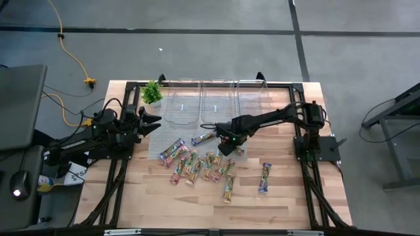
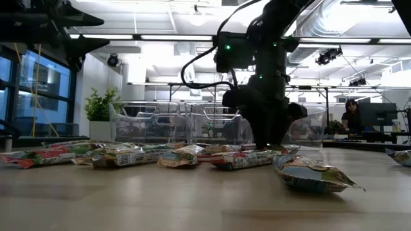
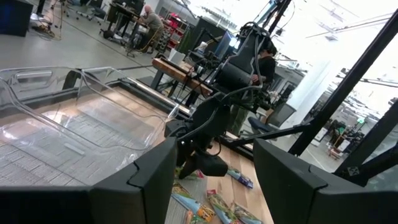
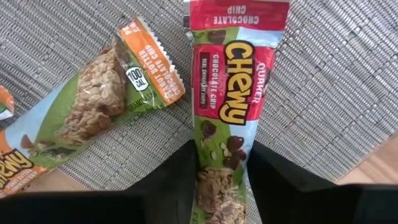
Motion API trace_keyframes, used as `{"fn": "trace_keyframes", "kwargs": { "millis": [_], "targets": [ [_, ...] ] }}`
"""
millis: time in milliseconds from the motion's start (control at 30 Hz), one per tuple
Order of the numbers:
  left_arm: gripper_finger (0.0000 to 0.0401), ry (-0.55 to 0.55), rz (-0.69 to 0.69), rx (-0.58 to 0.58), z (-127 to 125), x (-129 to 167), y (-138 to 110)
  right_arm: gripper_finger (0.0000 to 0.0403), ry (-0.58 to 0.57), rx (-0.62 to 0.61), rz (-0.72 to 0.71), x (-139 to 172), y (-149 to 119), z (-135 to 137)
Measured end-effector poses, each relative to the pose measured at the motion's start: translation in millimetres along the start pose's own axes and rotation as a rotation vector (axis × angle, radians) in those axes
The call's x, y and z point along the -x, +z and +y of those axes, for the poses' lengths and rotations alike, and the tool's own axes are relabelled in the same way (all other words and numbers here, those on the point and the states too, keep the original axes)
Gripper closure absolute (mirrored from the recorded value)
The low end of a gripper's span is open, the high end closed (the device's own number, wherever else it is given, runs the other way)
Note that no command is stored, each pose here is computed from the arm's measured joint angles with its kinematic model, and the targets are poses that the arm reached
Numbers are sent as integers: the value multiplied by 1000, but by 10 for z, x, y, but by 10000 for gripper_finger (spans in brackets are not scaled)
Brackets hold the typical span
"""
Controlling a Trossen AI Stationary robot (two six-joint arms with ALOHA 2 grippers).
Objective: Pick and place Granola Bars by type
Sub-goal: Put the red granola bar into the right transparent bin
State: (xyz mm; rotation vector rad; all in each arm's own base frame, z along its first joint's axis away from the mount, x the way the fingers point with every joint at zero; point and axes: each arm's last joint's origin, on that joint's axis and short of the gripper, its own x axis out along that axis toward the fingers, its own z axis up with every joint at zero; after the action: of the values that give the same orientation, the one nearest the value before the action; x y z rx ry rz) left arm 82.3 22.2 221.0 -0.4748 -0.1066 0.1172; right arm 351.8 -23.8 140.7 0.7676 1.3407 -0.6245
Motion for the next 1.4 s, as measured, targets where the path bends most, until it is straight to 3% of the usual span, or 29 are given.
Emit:
{"fn": "trace_keyframes", "kwargs": {
  "millis": [200, 467, 633, 800, 967, 1100, 1267, 1400],
  "targets": [
    [197, 0, 0, 0, 0, 0, 0, 305, 3, 4, 9, 40, 6, 26],
    [197, -4, 2, 0, -1, 0, -1, 316, 43, 25, -45, 334, 19, 157],
    [197, -4, 2, 0, -1, 0, -1, 316, 92, 19, -120, 667, 38, 250],
    [197, -4, 2, 0, -1, 0, 0, 316, 68, -8, -248, 1142, 81, 232],
    [197, -4, 2, 0, -1, 0, 0, 316, -102, -79, -370, 1618, 134, -30],
    [197, -4, 1, 0, -1, 0, 0, 316, -264, -178, -364, 1808, 203, -401],
    [197, -3, 2, 1, -1, 0, 0, 316, -337, -278, -355, 1764, 416, -852],
    [197, -3, 1, 0, -1, 0, 0, 316, -285, -310, -292, 1573, 580, -1147]
  ]
}}
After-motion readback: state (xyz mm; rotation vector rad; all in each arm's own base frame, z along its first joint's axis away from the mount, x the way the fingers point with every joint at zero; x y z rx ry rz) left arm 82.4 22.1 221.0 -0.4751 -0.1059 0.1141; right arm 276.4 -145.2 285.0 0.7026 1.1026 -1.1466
